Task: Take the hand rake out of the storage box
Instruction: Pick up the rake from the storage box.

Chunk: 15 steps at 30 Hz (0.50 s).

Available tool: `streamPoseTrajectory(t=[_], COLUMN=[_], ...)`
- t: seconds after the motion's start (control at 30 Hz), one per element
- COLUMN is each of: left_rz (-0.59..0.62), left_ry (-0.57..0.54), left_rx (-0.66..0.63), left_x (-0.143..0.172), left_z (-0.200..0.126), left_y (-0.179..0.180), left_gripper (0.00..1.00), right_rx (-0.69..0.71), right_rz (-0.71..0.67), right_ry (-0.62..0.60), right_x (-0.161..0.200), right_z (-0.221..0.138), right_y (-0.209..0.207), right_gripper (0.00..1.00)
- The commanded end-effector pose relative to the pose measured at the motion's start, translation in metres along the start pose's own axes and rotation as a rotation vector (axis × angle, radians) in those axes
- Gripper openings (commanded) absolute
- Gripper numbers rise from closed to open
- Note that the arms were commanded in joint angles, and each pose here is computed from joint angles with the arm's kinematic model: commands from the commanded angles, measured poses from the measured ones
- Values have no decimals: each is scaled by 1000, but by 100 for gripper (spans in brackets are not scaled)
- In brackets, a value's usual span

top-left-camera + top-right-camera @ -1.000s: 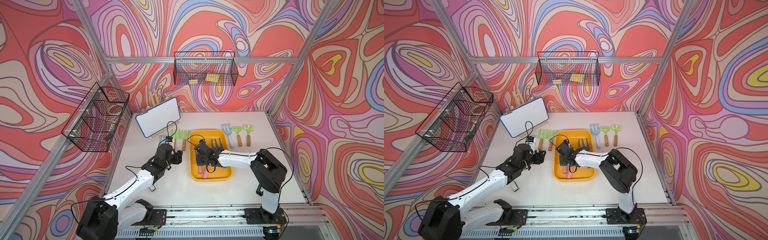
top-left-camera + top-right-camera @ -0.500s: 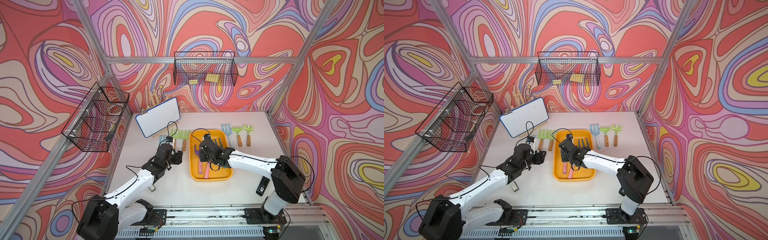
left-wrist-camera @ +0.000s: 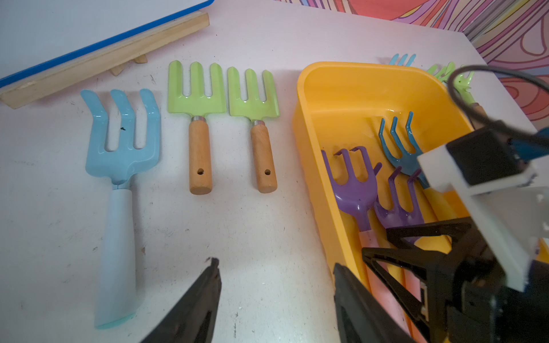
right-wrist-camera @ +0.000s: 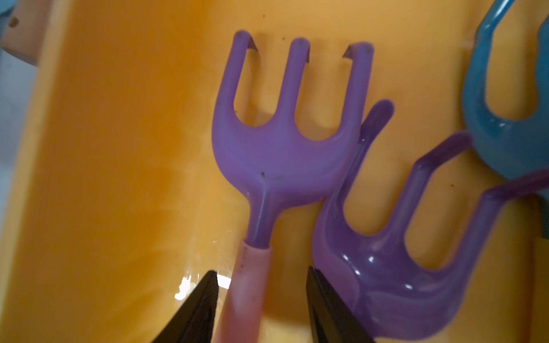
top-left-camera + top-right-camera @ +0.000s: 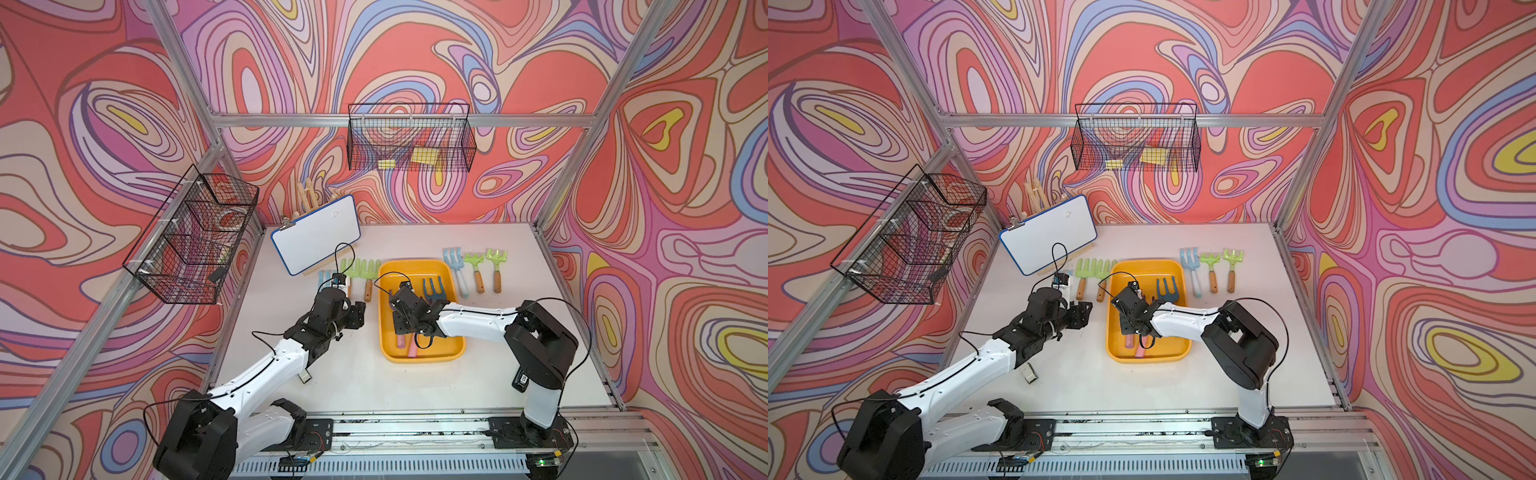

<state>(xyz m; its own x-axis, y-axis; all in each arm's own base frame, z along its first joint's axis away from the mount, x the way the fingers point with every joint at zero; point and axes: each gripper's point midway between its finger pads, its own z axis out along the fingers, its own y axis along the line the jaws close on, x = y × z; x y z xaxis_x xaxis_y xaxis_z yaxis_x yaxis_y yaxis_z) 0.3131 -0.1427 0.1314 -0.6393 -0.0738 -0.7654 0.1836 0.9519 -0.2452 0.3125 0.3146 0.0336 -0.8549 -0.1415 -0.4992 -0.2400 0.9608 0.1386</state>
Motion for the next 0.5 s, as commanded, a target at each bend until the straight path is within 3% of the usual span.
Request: streamPoseTrajectory(t=[0.0,0.47], left_rz=[-16,-17], left_ry=[-26,-25], left_rx=[14,16], left_x=[-10,-10], left_z=[-2,-1], left_y=[-3,-3], left_gripper=[65,65], right_rx=[-23,-7], right_rz=[8,6], right_ry=[-4,40], right_x=[-5,3], right_z=[5,25], right_y=[11,12], right_gripper=[53,49])
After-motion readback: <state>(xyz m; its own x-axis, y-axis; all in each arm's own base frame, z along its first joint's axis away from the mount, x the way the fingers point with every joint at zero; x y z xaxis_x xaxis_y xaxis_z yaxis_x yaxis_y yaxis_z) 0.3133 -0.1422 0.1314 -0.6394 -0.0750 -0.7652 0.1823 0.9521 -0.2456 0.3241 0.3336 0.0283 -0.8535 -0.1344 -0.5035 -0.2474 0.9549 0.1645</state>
